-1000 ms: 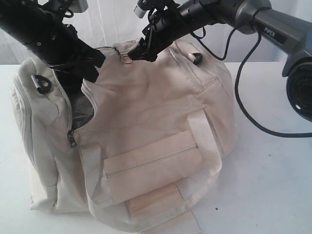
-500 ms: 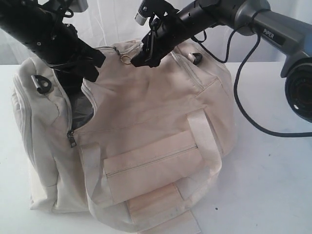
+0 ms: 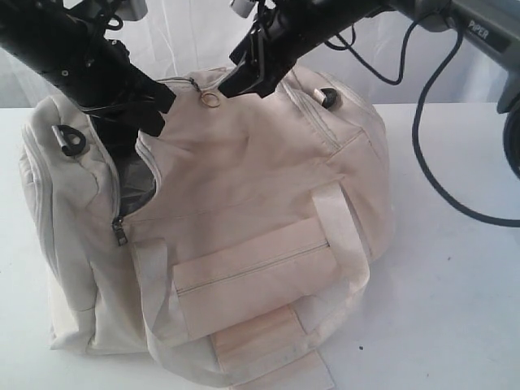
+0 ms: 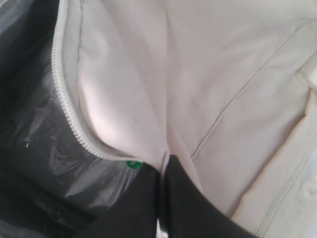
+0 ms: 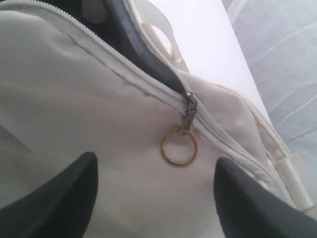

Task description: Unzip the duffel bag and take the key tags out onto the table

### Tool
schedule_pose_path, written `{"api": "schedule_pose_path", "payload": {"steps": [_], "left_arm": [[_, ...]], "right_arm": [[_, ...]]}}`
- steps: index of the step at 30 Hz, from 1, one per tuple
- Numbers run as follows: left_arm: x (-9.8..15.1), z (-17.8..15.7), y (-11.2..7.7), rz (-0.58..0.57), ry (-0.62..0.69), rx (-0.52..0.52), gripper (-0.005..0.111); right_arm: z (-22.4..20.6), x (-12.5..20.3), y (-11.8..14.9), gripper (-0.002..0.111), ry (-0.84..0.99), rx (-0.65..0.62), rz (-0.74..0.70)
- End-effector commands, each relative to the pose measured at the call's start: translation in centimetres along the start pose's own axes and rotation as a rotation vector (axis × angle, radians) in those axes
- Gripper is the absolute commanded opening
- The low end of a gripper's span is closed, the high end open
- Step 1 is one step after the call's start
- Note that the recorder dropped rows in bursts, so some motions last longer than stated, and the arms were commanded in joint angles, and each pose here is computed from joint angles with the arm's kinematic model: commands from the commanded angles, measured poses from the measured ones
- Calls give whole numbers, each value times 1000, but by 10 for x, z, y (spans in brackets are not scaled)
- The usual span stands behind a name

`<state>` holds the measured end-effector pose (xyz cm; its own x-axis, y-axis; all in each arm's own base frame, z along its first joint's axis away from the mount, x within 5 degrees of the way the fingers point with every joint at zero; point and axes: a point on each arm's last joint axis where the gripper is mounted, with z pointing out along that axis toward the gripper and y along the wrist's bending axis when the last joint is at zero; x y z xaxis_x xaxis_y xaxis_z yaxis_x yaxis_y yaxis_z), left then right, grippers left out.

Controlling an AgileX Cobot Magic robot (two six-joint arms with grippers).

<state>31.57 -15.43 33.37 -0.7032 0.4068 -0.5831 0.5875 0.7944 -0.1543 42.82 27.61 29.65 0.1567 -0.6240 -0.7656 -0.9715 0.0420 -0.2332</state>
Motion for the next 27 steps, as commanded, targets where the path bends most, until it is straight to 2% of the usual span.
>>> {"api": "schedule_pose_path", "payload": {"steps": [1, 9, 15, 18, 24, 27], "left_arm": [[-1, -8, -5, 3, -9, 20, 0], [-1, -8, -5, 3, -9, 20, 0], [-1, -8, -5, 3, -9, 20, 0], [-1, -8, -5, 3, -9, 20, 0], [0, -8, -5, 5, -3, 22, 0], [2, -7, -7, 59, 17, 38, 0]], "right_arm": [[16, 7, -3, 66, -2, 33, -49], [16, 8, -2, 66, 1, 13, -68], [8, 11, 2, 65, 22, -50, 200], [-3, 13, 5, 61, 19, -130, 218], [-19, 15, -5, 43, -59, -114, 275], [-19, 18, -9, 41, -42, -69, 266]]}}
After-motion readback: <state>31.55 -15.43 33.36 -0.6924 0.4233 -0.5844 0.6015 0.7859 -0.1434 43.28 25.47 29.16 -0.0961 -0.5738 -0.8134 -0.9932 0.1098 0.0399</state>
